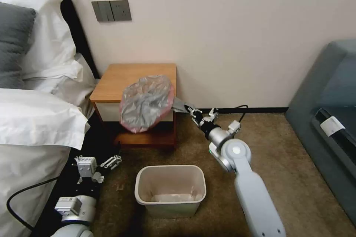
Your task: Pick up the garbage bag from the table and place it over the trash can.
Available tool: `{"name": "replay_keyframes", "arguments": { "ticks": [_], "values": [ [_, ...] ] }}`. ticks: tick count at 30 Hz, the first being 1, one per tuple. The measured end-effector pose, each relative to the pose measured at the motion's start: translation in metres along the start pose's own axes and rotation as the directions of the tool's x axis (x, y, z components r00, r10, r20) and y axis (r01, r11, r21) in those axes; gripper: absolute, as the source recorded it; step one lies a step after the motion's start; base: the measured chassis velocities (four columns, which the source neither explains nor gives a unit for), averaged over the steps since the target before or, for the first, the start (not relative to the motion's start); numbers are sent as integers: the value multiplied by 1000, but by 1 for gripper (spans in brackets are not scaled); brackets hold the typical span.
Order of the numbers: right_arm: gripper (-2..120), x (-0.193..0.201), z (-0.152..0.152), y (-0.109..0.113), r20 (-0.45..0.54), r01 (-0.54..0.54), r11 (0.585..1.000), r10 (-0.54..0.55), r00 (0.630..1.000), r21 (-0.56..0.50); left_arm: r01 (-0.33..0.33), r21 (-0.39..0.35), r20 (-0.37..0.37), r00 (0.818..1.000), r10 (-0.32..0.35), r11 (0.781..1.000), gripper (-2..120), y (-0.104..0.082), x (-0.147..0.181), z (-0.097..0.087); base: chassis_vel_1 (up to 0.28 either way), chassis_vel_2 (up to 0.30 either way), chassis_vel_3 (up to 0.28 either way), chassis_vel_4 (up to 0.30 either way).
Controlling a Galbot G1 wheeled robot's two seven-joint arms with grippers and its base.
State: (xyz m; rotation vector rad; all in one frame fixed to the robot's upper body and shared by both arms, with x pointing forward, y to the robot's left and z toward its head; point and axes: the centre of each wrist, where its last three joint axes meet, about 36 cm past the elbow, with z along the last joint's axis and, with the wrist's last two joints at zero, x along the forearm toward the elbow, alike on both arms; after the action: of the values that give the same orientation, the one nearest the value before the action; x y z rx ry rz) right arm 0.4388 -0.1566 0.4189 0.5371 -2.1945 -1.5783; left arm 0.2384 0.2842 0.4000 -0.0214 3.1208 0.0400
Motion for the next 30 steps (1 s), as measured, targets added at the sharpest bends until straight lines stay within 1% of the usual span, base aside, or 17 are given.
{"name": "replay_keyframes", "arguments": {
  "ticks": [1,3,4,5,8,9,11,12,15,16,17,18,19,23,24,26,30],
  "values": [
    [0,0,0,0,0,0,1000,0,1000,0,0,0,0,1000,0,1000,100,0,0,0,0,0,0,0],
    [0,19,11,11,2,13,1000,-13,1000,-10,-2,-1,6,1000,2,1000,100,0,2,1,0,0,0,0],
    [0,27,16,13,0,12,1000,-12,1000,-15,-3,-1,8,1000,3,1000,100,0,2,1,0,0,0,0],
    [0,27,16,13,0,12,1000,-12,1000,-15,-3,-1,8,1000,3,1000,100,0,2,1,0,0,0,0],
    [0,57,35,21,-18,-4,1000,4,1000,-31,-4,-2,20,1000,4,1000,100,0,6,1,0,0,0,0],
    [0,57,35,21,-18,-4,1000,4,1000,-31,-4,-2,20,1000,4,1000,100,0,6,1,0,0,0,0],
    [0,77,49,30,-38,-12,999,11,999,-36,-4,-2,25,1000,4,1000,100,1,9,4,0,0,0,0],
    [0,77,49,30,-38,-12,999,11,999,-36,-4,-2,25,1000,4,1000,100,1,9,4,0,0,0,0],
    [0,96,61,50,-52,-13,999,11,999,-41,-6,-3,32,999,6,1000,100,2,13,9,0,0,0,0],
    [0,96,61,50,-52,-13,999,11,999,-41,-6,-3,32,999,6,1000,100,2,13,9,0,0,0,0],
    [0,99,63,55,-53,-13,999,11,999,-41,-6,-4,33,999,6,1000,100,2,14,10,0,0,0,0],
    [0,106,70,66,-54,-10,999,8,999,-31,-6,-4,37,999,7,1000,100,2,16,12,0,0,0,0],
    [0,111,74,72,-55,-9,1000,8,998,-17,-7,-5,40,999,7,1000,100,3,17,12,0,0,0,0],
    [0,118,84,78,-58,-21,1000,21,998,12,-6,-5,46,999,7,1000,100,5,19,13,0,0,0,0],
    [0,121,90,78,-59,-37,999,39,998,32,-6,-5,49,999,6,1000,100,6,20,13,0,0,0,0],
    [0,125,99,76,-46,-67,996,70,996,65,-5,-5,52,999,5,1000,100,7,20,14,0,0,0,0],
    [0,128,102,70,-49,-96,992,100,994,78,-4,-3,55,998,4,1000,100,9,19,15,0,0,0,0]
  ]
}}
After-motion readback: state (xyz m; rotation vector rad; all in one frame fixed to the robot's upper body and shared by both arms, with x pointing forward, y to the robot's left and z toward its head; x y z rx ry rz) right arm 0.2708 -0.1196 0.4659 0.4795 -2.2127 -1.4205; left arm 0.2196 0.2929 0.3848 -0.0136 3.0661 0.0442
